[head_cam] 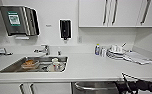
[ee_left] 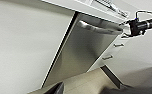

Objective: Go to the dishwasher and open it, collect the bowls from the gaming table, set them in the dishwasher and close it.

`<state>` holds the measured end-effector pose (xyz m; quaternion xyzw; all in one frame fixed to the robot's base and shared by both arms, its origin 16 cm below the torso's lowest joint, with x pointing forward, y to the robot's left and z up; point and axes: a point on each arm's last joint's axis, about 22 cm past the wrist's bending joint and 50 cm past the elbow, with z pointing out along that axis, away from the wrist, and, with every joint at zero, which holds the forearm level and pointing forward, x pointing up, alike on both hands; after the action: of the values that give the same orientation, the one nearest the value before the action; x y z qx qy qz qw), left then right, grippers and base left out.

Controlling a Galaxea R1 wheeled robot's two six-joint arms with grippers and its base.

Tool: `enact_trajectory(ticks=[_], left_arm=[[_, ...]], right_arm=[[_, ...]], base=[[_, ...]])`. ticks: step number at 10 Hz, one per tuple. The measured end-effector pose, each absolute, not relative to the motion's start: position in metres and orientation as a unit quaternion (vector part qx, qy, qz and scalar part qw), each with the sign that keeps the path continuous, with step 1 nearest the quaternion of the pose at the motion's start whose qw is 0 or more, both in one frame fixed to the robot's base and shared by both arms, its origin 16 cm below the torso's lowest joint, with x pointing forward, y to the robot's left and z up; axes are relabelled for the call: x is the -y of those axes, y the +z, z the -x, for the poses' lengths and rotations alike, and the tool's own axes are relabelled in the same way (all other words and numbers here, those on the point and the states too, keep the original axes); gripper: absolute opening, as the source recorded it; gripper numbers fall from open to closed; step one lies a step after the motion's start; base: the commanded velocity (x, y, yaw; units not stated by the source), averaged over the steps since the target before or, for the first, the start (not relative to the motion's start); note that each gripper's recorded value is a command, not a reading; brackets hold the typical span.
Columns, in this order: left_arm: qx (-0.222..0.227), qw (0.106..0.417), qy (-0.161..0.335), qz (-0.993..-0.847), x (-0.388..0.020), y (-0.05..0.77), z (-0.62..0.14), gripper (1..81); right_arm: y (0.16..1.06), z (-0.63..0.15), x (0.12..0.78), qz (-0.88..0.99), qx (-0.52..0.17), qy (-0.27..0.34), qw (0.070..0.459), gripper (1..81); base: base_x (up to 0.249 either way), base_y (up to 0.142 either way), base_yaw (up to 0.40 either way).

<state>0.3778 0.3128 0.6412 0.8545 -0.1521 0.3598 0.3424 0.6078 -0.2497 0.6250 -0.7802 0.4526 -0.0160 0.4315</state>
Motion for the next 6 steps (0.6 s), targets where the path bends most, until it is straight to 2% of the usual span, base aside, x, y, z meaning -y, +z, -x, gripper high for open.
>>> enact_trajectory(ticks=[6], left_arm=[[0.152, 0.342, 0.360, -0.855, -0.313, 0.641, -0.378, 81.1]], right_arm=[[0.608, -0.632, 0.207, 0.779, -0.454, -0.001, 0.432, 81.1]], base=[[0.000, 0.000, 0.000]])
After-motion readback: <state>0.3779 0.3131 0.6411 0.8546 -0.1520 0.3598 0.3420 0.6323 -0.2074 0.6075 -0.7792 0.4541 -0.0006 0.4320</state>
